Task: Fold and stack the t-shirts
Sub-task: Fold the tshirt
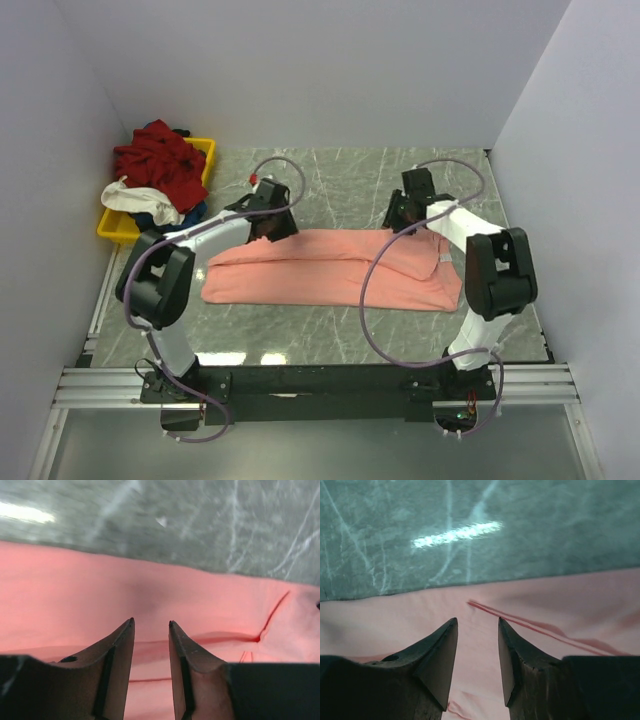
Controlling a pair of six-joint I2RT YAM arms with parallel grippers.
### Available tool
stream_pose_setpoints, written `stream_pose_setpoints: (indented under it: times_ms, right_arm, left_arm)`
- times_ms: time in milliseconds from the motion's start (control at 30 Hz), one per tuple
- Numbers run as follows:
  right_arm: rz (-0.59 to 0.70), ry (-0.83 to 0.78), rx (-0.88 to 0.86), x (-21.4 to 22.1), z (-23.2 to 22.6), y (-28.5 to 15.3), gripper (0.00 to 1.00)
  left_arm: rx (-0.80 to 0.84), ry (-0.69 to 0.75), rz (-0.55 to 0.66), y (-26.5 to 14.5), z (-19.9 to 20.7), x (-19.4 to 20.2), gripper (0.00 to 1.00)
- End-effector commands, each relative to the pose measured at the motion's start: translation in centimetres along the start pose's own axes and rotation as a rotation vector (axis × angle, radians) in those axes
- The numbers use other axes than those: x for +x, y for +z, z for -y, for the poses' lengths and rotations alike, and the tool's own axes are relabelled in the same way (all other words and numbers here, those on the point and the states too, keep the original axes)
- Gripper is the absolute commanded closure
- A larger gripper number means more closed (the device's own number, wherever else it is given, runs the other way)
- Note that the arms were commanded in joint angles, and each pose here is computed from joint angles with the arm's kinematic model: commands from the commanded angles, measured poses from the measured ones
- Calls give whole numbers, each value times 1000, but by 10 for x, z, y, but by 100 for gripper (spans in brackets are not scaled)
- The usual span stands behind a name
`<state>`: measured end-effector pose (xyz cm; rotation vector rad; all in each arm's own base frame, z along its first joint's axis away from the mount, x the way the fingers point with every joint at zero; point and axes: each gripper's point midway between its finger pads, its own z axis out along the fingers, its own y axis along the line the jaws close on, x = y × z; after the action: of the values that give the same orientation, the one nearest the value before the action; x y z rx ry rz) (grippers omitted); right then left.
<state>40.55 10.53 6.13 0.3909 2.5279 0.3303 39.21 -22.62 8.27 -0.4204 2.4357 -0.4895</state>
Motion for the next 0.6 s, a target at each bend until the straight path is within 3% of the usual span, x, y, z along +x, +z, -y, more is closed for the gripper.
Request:
stream_pose_setpoints:
  times_ms: [0,433,567]
  right_arm:
    - [23,-91,30,-9,-16,8,55]
    - [-4,-172,171,7,-17,32,57]
    - [-4,-180,171,12,-19,30,67]
  left_arm:
    - [71,53,-4,4,31,2,61]
    - [105,121,-67,14,55,35,64]
    - [102,130,-76,16,55,39,65]
